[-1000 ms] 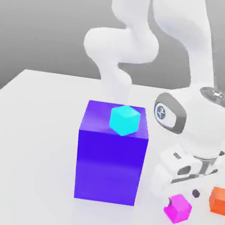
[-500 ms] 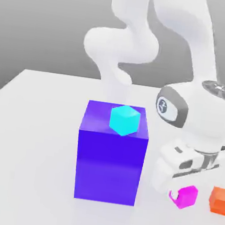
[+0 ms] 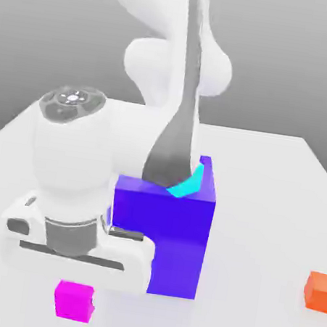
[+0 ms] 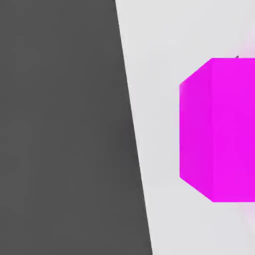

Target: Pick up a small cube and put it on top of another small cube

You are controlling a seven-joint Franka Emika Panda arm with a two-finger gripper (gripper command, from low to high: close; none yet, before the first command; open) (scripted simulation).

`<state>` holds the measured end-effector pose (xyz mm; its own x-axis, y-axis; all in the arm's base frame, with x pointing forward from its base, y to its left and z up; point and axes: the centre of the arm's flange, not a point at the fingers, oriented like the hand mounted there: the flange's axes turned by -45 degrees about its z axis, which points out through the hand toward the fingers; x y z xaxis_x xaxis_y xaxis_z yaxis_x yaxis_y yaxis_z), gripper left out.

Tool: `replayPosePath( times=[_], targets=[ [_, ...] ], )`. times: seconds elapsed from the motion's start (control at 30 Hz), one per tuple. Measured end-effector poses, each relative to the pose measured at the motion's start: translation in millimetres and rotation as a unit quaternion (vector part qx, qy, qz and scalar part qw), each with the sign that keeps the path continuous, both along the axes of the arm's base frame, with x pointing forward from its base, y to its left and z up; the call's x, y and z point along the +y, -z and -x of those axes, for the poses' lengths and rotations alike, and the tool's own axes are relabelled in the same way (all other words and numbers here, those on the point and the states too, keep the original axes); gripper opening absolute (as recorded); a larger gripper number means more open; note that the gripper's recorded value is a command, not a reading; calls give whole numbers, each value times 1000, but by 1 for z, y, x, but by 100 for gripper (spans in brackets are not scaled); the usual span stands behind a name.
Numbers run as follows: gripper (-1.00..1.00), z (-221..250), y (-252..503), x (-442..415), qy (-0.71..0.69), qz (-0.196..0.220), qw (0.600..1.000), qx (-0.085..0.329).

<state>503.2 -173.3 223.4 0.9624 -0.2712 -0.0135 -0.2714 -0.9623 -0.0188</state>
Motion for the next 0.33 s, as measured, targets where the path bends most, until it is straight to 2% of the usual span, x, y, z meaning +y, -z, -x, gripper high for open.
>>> replayPosePath(
  times=[0.17, 0.2, 0.33],
  targets=[
    [-100, 25, 20, -125, 104, 7, 995, -2],
    [100, 30, 34, -146, 122, 9, 993, -3],
    [100, 30, 34, -146, 122, 9, 993, -3]
  ],
)
